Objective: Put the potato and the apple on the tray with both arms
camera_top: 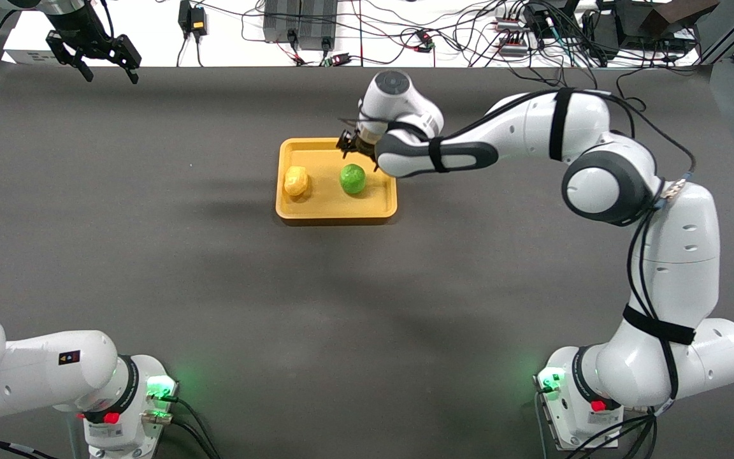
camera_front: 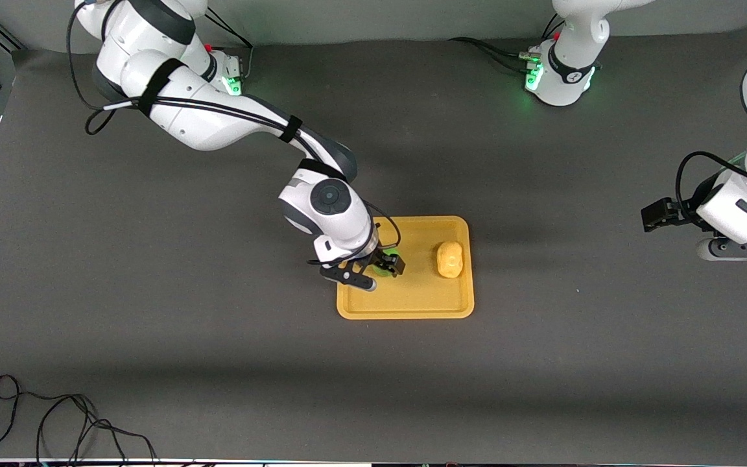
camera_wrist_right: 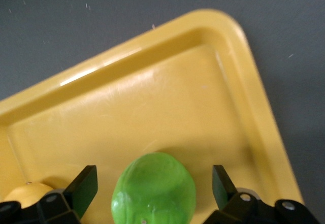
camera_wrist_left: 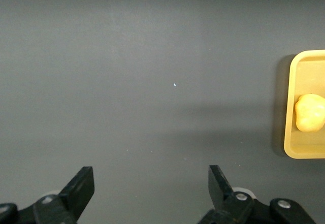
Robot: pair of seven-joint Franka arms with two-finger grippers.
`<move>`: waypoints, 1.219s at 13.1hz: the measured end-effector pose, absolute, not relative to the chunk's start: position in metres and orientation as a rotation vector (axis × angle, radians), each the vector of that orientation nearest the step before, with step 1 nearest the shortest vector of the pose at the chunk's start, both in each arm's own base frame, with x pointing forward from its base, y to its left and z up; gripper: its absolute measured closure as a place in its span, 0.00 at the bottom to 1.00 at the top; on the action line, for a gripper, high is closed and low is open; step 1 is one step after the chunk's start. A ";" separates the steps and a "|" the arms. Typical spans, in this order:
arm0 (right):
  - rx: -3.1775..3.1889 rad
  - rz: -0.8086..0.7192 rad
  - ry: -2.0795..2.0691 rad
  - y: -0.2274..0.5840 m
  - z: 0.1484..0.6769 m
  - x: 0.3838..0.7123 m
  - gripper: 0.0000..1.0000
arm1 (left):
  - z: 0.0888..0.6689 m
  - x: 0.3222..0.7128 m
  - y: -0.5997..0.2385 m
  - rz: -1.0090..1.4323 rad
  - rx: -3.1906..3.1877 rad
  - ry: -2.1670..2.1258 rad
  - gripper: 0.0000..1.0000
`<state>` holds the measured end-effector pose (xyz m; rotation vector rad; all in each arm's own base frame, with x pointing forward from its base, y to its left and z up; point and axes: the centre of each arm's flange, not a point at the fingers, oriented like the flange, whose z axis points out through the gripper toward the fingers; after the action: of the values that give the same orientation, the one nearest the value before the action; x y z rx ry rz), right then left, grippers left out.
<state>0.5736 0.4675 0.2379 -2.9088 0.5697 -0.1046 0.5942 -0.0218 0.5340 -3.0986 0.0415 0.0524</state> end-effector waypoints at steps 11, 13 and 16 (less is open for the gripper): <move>-3.166 0.102 0.285 0.230 0.470 0.628 0.00 | 0.548 0.588 -0.016 0.016 -3.099 0.093 0.00; -3.198 0.027 0.275 0.181 0.501 0.629 0.00 | 0.545 0.588 -0.016 0.024 -3.099 0.093 0.00; -3.158 -0.001 0.250 0.087 0.536 0.628 0.00 | 0.544 0.588 -0.016 0.029 -3.099 0.094 0.00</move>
<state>0.6276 0.0872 0.5359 -3.1585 0.2495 -0.0012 0.5876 -0.0158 0.5437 -3.0988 0.0935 0.0287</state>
